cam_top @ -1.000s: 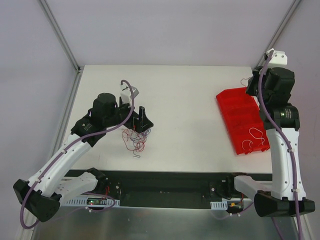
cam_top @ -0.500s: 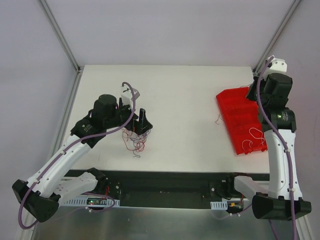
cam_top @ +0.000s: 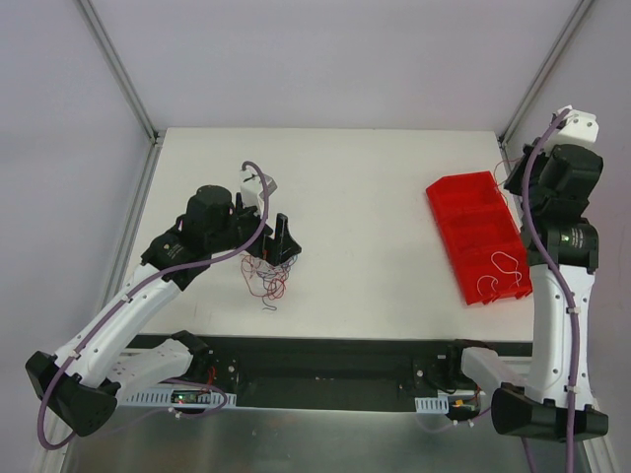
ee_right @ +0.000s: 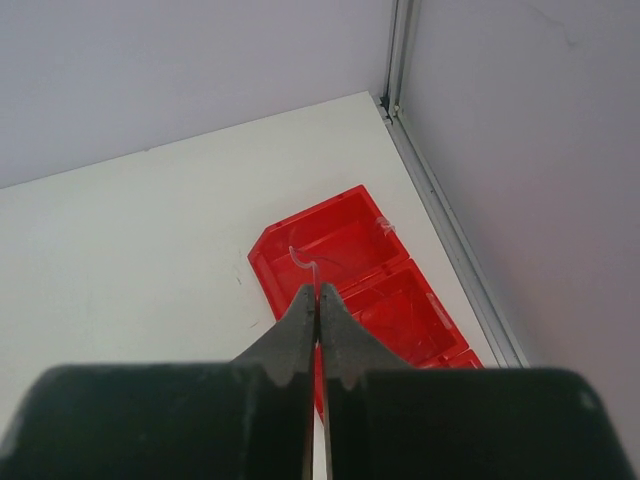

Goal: Untangle the cables

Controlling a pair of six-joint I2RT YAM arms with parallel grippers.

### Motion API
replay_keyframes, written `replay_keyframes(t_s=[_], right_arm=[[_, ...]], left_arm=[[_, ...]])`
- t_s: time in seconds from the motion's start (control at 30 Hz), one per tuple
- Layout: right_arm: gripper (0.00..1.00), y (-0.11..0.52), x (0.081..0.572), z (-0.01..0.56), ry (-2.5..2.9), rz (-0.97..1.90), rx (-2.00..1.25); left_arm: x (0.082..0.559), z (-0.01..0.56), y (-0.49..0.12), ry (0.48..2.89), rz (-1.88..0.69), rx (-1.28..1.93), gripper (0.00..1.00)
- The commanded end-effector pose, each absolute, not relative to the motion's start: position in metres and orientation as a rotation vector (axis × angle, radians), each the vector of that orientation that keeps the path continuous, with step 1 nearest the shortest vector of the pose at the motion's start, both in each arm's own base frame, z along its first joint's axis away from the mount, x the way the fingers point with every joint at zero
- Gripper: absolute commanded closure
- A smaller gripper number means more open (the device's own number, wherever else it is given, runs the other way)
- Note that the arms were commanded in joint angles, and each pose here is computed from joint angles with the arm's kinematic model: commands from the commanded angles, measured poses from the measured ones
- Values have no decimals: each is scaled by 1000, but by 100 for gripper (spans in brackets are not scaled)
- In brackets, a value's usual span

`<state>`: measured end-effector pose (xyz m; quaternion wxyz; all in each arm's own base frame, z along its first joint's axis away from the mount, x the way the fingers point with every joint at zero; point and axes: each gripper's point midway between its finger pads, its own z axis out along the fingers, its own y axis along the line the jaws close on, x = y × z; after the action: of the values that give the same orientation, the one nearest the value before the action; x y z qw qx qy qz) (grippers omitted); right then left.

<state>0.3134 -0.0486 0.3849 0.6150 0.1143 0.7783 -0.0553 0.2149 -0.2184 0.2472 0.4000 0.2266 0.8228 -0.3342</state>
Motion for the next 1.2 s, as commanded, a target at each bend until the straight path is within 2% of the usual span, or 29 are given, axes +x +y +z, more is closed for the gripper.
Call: replay_keyframes(t_s=[0.0, 0.27, 0.67, 1.17], right_arm=[[100, -59, 311, 411, 1713, -158, 295], [100, -74, 321, 367, 1767, -200, 393], [100, -83, 353, 267, 1890, -19, 666], [100, -129, 330, 163, 2098, -127, 1123]], left_arm=[[218, 250, -217, 2063, -830, 576, 1], [216, 251, -218, 2062, -845, 581, 1], [217, 249, -219, 2069, -845, 579, 1], [217, 247, -219, 2078, -845, 577, 1]])
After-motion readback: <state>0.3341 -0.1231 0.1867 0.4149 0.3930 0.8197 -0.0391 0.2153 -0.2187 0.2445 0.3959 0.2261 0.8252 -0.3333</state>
